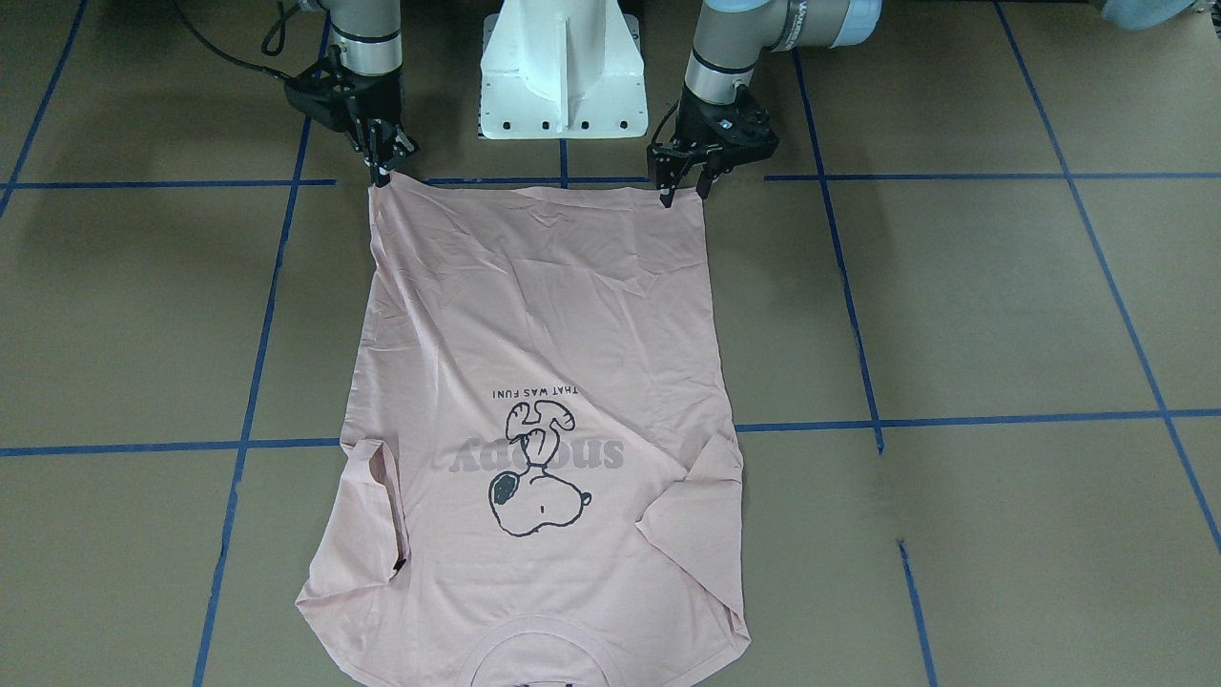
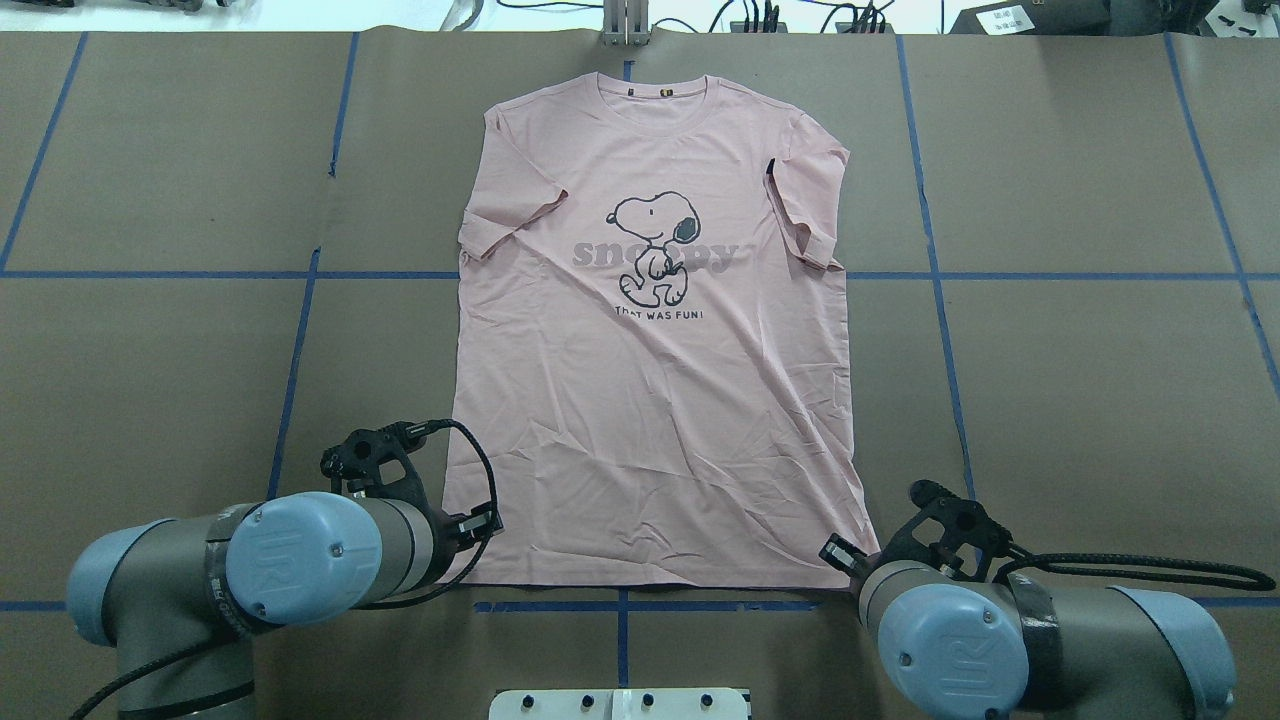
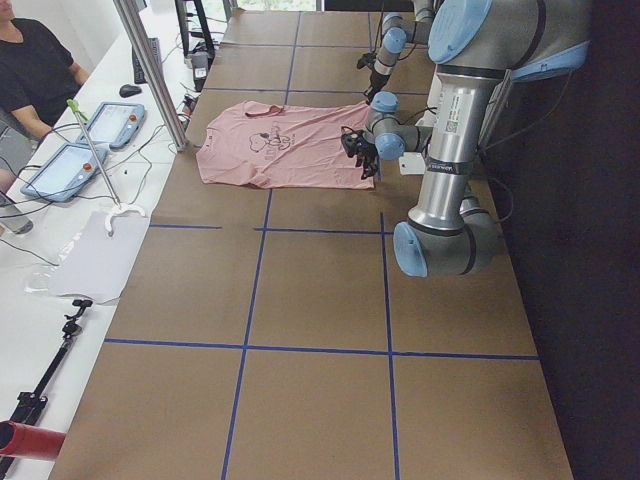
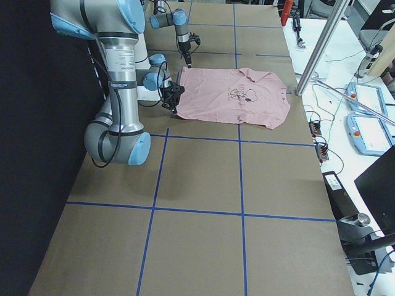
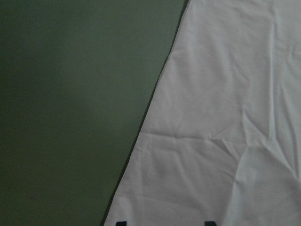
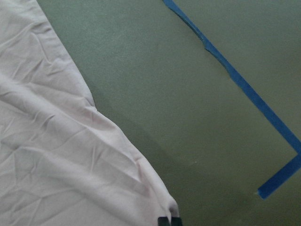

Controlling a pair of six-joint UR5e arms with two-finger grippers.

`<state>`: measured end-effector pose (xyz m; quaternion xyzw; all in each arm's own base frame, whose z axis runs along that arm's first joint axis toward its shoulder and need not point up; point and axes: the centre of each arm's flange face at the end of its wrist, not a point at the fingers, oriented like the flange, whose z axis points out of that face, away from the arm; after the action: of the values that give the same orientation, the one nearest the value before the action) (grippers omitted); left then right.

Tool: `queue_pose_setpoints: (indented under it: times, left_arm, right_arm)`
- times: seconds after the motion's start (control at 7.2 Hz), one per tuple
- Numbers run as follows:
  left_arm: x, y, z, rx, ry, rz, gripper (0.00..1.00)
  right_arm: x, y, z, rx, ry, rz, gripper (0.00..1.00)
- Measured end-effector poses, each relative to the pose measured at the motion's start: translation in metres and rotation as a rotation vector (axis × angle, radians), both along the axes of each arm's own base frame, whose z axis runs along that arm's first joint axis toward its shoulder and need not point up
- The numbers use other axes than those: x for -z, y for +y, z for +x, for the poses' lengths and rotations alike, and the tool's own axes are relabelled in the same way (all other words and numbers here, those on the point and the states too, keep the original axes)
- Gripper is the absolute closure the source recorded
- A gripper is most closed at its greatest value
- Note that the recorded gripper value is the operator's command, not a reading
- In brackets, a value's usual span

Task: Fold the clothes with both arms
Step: 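Grasp both hem corners nearest the robot with both grippers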

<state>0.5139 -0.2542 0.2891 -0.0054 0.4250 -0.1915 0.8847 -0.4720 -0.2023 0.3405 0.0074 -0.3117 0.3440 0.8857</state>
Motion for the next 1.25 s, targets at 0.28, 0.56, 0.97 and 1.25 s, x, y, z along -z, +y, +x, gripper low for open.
queue_pose_setpoints:
  times: [0.28, 0.56, 0.97, 1.25]
  left_arm:
    - [-0.013, 0.009, 0.004, -0.014, -0.042, -0.013, 0.38]
    - [-0.025, 0.017, 0.005, -0.028, -0.067, -0.019, 0.41]
    - [-0.027, 0.026, 0.009, -0.046, -0.074, -0.022, 0.43]
    - [-0.026, 0.029, 0.012, -0.053, -0.071, -0.021, 0.47]
  right_arm:
    - [0.000, 0.000, 0.000, 0.002, 0.000, 0.001, 1.00]
    - [0.000, 0.001, 0.000, 0.004, 0.000, 0.001, 1.00]
    - [0.000, 0.001, 0.000, 0.004, 0.001, 0.000, 1.00]
    - [-0.001, 0.002, 0.000, 0.006, 0.003, 0.001, 1.00]
